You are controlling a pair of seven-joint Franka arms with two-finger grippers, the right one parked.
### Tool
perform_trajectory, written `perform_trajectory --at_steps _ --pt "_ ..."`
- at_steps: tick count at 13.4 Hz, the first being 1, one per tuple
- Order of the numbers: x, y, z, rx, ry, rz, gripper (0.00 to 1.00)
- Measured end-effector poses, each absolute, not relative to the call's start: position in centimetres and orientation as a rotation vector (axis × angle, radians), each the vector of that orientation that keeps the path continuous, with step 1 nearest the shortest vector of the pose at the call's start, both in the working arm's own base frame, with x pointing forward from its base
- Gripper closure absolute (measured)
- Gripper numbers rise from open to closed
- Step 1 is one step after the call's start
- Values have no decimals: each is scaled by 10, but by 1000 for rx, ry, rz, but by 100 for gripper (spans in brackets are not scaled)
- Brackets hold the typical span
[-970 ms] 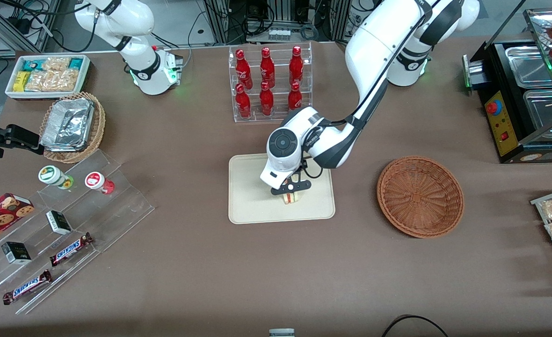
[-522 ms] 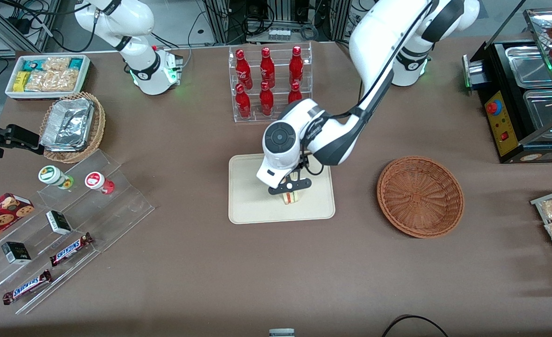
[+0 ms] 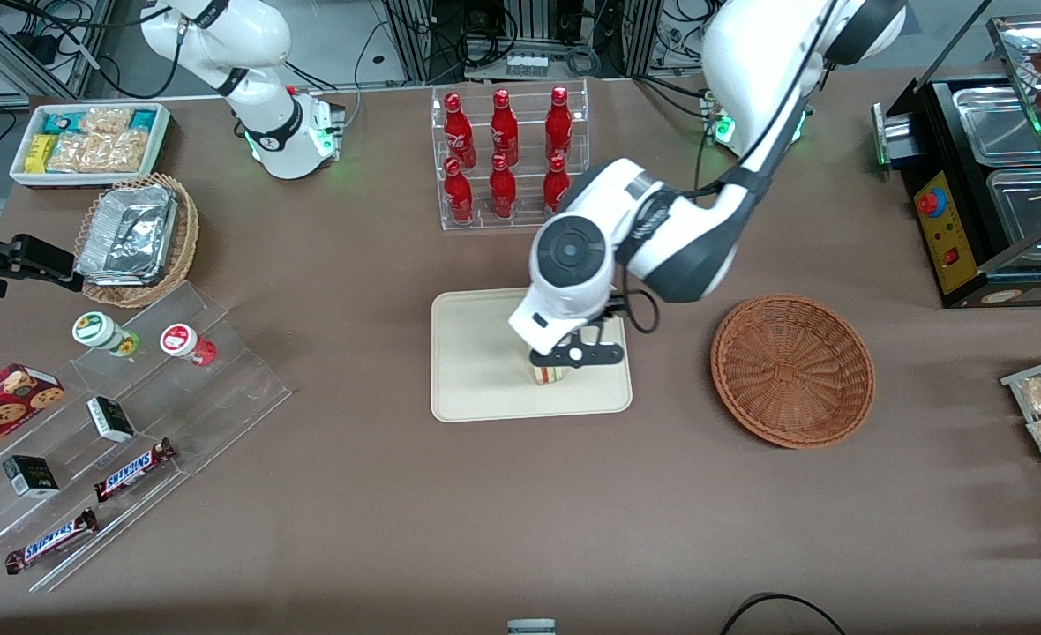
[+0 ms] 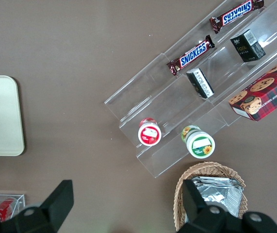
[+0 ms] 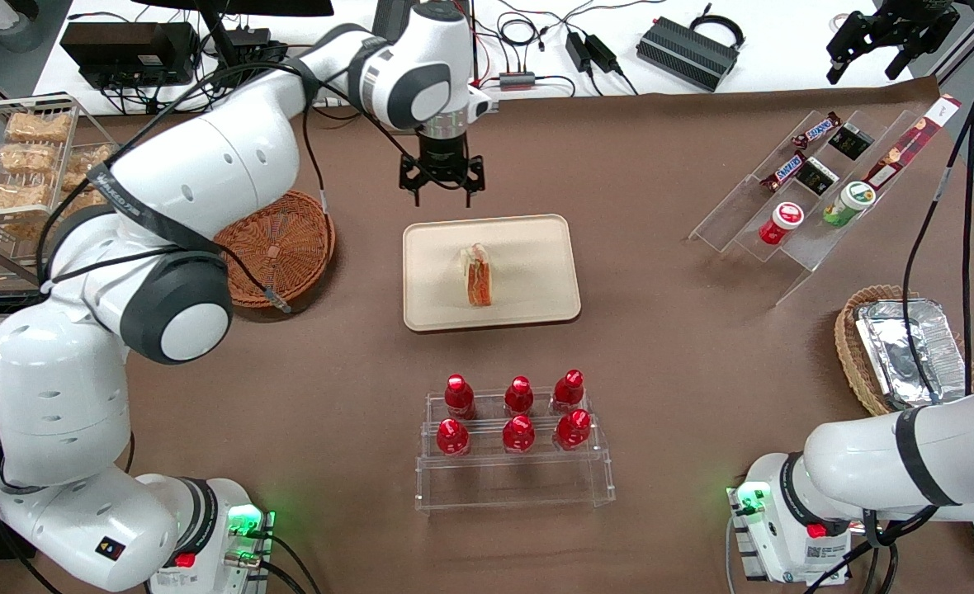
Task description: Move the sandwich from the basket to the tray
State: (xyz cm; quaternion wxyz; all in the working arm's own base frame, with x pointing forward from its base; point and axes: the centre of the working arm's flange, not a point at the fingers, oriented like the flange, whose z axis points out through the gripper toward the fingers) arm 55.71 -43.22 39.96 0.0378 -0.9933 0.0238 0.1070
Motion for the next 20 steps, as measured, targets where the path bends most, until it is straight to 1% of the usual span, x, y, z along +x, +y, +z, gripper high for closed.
perform_trajectory --at_steps 2,5,8,12,15,17,20 --pt "565 -393 411 -3013 106 365 0" --pt "574 -323 434 -2996 151 384 0" --pt "575 -260 450 -2997 145 400 0" --pt "582 -195 465 -3028 181 412 0" --pt "585 -152 479 -3060 175 401 0" --pt "580 -118 495 -3095 180 405 0" --pt "559 -74 519 -3110 190 433 0"
